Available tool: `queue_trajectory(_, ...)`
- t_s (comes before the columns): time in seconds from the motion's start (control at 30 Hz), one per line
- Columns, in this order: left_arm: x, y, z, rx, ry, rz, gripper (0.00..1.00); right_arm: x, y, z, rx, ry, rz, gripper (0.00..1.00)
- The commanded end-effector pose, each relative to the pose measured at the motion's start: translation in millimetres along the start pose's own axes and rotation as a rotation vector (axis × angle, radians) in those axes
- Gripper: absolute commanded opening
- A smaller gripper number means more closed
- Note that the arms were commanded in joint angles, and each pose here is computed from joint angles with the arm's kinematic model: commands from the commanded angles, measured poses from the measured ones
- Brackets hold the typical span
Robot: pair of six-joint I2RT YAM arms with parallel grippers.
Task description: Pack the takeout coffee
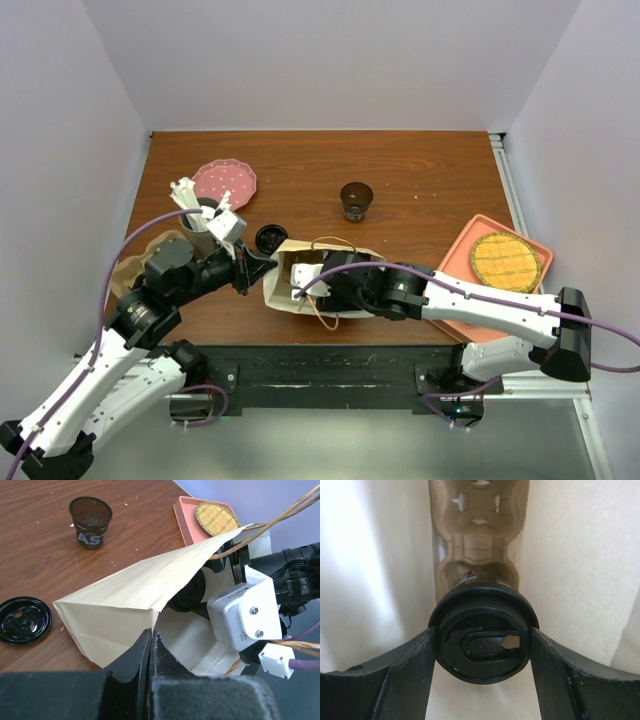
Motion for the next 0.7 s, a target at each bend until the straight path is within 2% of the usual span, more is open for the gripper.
queue_trajectory(0.0, 3, -2, -1, -0.027, -0.016, -0.043, 0.00, 2, -9, 7, -0.022, -0.014, 0.073, 0.34)
queue_trajectory(0.2, 7, -3, 0, -0.030, -0.017, -0.062, 0.00, 2, -14, 8, -0.043, -0.009, 0.110, 0.34)
queue_trajectory(0.47, 38, -6, 0, -0.018, -0.077, -0.108, 0.00, 3, -18, 8, -0.056, -0.013, 0.139, 0.34)
queue_trajectory(0.67, 43, -6, 1, -0.017, -0.087, -0.142, 0.00, -3, -15, 5, -0.043, 0.020, 0.177, 0.34)
Point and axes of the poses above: each gripper's point midway between its finger pads, its own z axis back along the fingers, its own y axis along the line the jaws close on, x = y × z, the point moved 1 cm from there along z, back along the fingers, and after that the axes turned 3 degrees about -z, right-handed, at the moved point
